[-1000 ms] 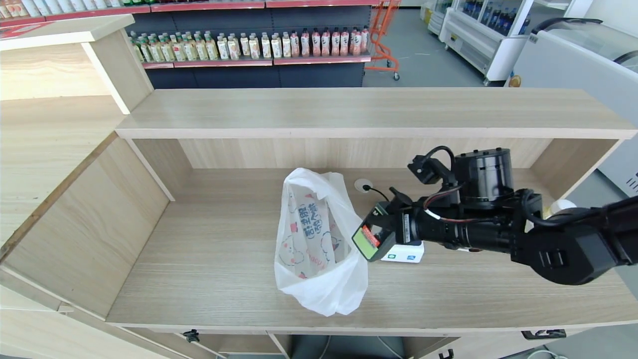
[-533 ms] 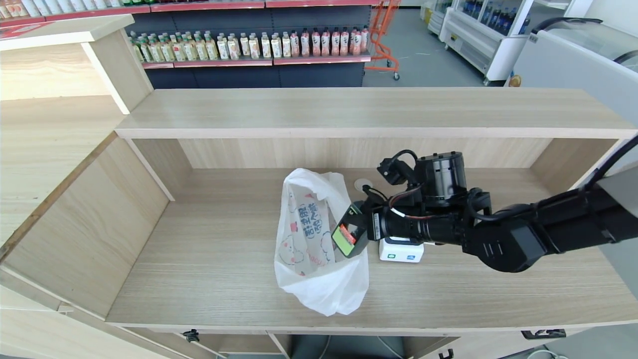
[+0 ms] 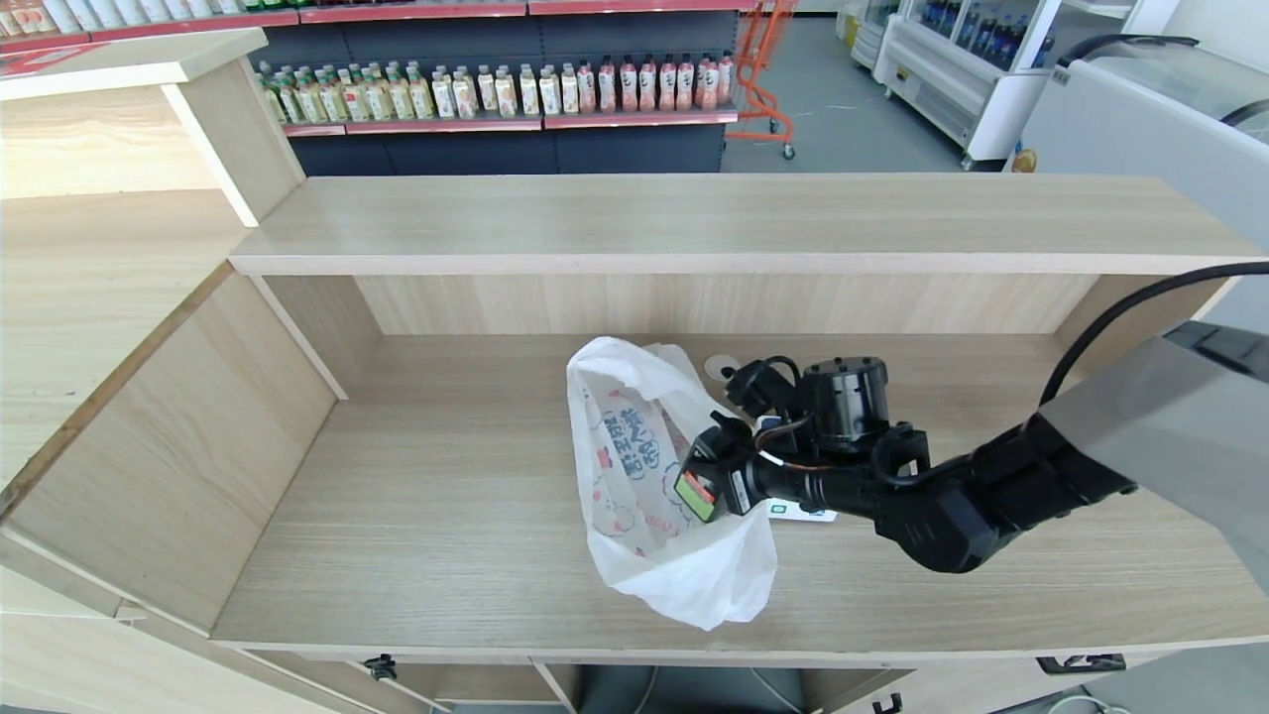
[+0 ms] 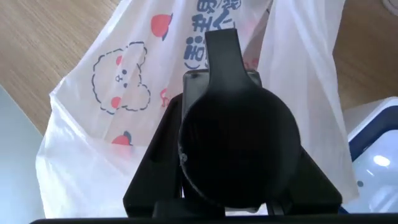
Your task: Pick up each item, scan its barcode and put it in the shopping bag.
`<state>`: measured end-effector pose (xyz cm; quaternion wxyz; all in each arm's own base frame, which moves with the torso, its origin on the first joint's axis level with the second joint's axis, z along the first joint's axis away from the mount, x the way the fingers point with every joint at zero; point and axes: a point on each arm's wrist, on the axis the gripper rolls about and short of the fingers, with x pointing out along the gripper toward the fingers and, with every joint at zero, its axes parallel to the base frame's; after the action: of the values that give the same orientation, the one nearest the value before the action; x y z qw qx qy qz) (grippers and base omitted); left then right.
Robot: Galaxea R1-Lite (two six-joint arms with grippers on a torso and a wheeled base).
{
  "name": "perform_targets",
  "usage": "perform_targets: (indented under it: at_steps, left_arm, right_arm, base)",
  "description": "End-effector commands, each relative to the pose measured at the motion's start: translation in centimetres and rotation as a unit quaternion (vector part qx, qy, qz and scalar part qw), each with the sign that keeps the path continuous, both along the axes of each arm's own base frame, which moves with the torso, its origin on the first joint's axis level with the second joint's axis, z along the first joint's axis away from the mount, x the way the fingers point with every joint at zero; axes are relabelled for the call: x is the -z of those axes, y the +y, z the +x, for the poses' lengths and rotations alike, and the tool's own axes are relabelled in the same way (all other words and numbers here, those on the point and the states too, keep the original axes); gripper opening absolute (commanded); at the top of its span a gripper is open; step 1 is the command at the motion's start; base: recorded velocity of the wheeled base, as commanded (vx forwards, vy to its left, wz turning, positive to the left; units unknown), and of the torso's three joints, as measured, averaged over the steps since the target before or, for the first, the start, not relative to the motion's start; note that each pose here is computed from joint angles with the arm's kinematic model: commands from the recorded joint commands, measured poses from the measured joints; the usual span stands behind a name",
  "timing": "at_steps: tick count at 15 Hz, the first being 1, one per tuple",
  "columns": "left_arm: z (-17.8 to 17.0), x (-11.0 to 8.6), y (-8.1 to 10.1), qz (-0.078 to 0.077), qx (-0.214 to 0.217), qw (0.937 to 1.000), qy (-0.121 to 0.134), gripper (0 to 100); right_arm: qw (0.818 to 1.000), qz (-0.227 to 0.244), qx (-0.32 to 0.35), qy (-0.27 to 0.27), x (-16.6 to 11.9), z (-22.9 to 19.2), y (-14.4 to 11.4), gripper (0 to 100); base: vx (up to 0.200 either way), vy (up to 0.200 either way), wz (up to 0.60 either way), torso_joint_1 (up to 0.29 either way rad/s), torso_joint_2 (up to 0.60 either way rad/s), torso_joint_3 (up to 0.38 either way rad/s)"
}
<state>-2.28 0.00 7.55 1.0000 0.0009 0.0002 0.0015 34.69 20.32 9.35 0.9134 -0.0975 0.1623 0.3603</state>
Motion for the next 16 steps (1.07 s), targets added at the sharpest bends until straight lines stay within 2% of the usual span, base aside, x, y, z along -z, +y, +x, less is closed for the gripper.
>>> perform_targets:
  at_steps: [1, 2, 3, 4, 7, 9, 12, 16]
  left_arm:
    - [0.0, 0.0, 0.0, 0.0, 0.0, 1.0, 0.0, 100]
    - [0.0, 0.0, 0.0, 0.0, 0.0, 1.0, 0.0, 100]
    - [0.0, 0.0, 0.0, 0.0, 0.0, 1.0, 0.0, 100]
    - [0.0, 0.0, 0.0, 0.0, 0.0, 1.0, 0.0, 100]
    - [0.0, 0.0, 0.0, 0.0, 0.0, 1.0, 0.0, 100]
    - [0.0, 0.0, 0.0, 0.0, 0.001, 1.0, 0.0, 100]
    - [0.0, 0.0, 0.0, 0.0, 0.0, 1.0, 0.0, 100]
    - [0.0, 0.0, 0.0, 0.0, 0.0, 1.0, 0.0, 100]
  right_arm:
    - [1.0, -0.007, -0.004, 0.013, 1.9, 0.3, 0.5, 0]
    - [1.0, -0.002, -0.005, 0.009, 2.1, 0.3, 0.8, 0]
    - [1.0, 0.0, -0.006, 0.009, 2.5, 0.4, 0.8, 100]
    - [1.0, 0.003, -0.005, 0.008, 2.5, 0.4, 0.8, 100]
    - [0.997, 0.068, 0.022, 0.042, 1.0, 0.2, 0.6, 100]
    - [0.986, 0.14, 0.056, 0.077, -1.0, 0.0, -0.1, 100]
    - [0.949, 0.262, 0.102, 0.144, -5.0, -1.1, -1.3, 100]
    - [0.916, 0.323, 0.15, 0.186, -9.5, -3.1, -4.7, 100]
  base:
    - [0.0, 0.0, 0.0, 0.0, 0.0, 0.0]
    - [0.0, 0.0, 0.0, 0.0, 0.0, 0.0]
    - [0.0, 0.0, 0.0, 0.0, 0.0, 0.0]
    - [0.0, 0.0, 0.0, 0.0, 0.0, 0.0]
    - [0.0, 0.0, 0.0, 0.0, 0.0, 0.0]
    - [0.0, 0.0, 0.0, 0.0, 0.0, 0.0]
    - [0.0, 0.0, 0.0, 0.0, 0.0, 0.0]
    - [0.0, 0.0, 0.0, 0.0, 0.0, 0.0]
